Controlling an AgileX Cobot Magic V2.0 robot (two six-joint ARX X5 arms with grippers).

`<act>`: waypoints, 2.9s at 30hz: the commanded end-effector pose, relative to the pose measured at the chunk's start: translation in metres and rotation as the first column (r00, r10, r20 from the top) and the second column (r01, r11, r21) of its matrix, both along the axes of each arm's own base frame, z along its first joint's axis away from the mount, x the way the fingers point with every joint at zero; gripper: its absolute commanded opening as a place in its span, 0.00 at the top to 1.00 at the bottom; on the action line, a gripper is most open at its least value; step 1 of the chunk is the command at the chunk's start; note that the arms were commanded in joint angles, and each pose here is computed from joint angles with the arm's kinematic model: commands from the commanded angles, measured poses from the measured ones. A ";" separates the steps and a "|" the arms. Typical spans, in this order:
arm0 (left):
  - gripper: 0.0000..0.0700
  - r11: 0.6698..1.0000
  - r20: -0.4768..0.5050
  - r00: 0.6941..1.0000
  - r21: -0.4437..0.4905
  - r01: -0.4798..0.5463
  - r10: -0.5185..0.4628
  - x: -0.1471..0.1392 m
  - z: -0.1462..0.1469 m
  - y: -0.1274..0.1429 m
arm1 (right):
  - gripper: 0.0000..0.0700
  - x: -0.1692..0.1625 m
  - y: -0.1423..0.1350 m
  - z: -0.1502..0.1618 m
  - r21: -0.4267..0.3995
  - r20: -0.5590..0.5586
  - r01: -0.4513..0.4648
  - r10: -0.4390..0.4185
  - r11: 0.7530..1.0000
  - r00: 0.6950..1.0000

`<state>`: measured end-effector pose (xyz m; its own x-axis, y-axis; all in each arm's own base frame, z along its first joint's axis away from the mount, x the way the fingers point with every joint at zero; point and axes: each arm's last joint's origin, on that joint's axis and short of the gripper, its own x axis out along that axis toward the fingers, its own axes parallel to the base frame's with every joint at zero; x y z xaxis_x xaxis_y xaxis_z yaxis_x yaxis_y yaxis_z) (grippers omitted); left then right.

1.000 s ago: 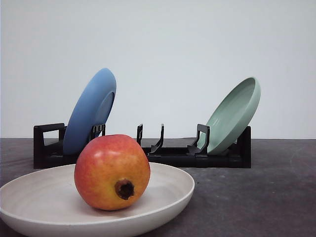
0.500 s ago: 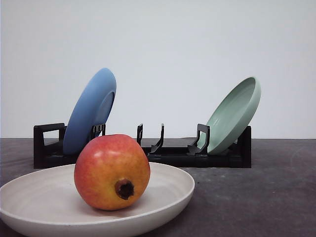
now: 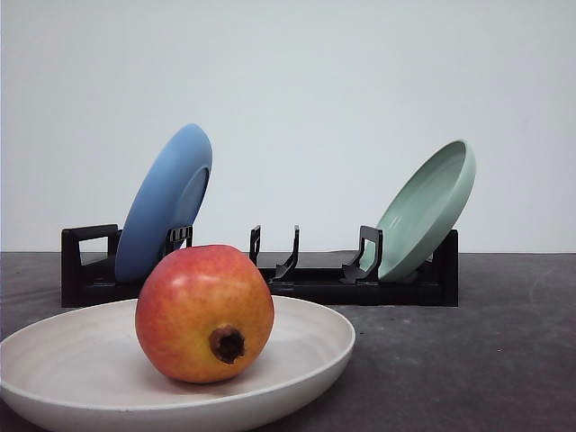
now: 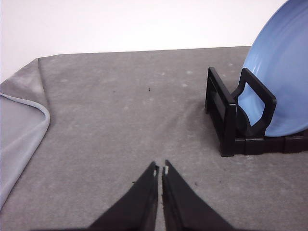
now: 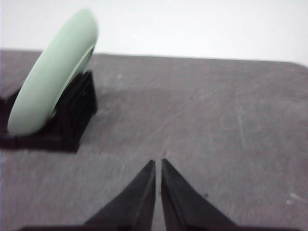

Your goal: Place pomegranate in white plate

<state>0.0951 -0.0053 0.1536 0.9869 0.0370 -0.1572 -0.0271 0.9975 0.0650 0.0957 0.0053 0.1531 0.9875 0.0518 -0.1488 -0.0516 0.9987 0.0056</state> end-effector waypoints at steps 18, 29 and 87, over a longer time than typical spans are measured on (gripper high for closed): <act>1.00 1.000 -0.012 1.000 0.007 0.005 -0.004 0.000 -0.004 0.000 | 0.97 0.000 -0.007 -0.002 -0.039 -0.001 0.057 -0.057 0.998 0.998; 1.00 1.000 -0.012 1.000 0.007 0.004 -0.004 0.000 -0.004 0.000 | 0.97 0.000 -0.007 -0.001 -0.039 0.001 0.057 -0.057 0.998 0.998; 1.00 1.000 -0.012 1.000 0.007 0.004 -0.004 0.000 -0.004 0.000 | 0.97 0.000 -0.007 -0.001 -0.039 0.001 0.057 -0.057 0.998 0.998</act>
